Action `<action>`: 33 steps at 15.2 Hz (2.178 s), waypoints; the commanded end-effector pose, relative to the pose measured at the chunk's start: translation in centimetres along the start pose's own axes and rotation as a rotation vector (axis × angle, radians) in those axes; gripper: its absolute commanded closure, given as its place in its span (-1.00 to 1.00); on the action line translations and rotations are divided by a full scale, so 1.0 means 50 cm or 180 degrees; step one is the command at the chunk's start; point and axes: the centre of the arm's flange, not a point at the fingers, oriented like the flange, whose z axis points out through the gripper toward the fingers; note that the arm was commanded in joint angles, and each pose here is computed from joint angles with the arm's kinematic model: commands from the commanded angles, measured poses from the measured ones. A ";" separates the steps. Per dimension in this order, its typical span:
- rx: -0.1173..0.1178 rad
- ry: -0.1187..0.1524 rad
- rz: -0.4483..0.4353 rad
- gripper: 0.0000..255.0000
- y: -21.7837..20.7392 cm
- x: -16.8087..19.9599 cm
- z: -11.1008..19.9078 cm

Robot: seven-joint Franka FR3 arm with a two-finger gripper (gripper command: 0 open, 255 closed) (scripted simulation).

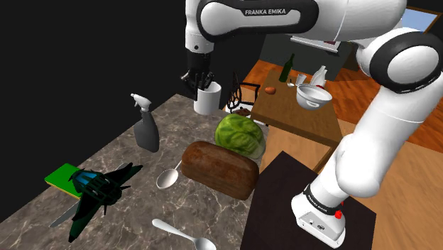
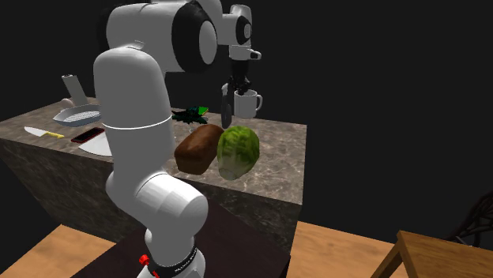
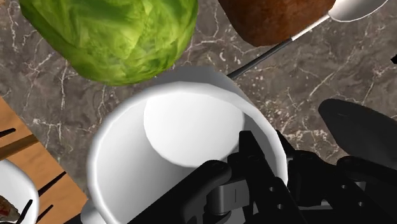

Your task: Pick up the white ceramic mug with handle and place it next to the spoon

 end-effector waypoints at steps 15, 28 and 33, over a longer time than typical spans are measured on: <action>-0.0001 0.0002 0.0003 1.00 -0.101 -0.404 0.022; -0.0001 0.0002 0.0003 1.00 -0.186 -0.730 0.040; -0.0001 0.0002 0.0003 1.00 -0.186 -0.727 0.093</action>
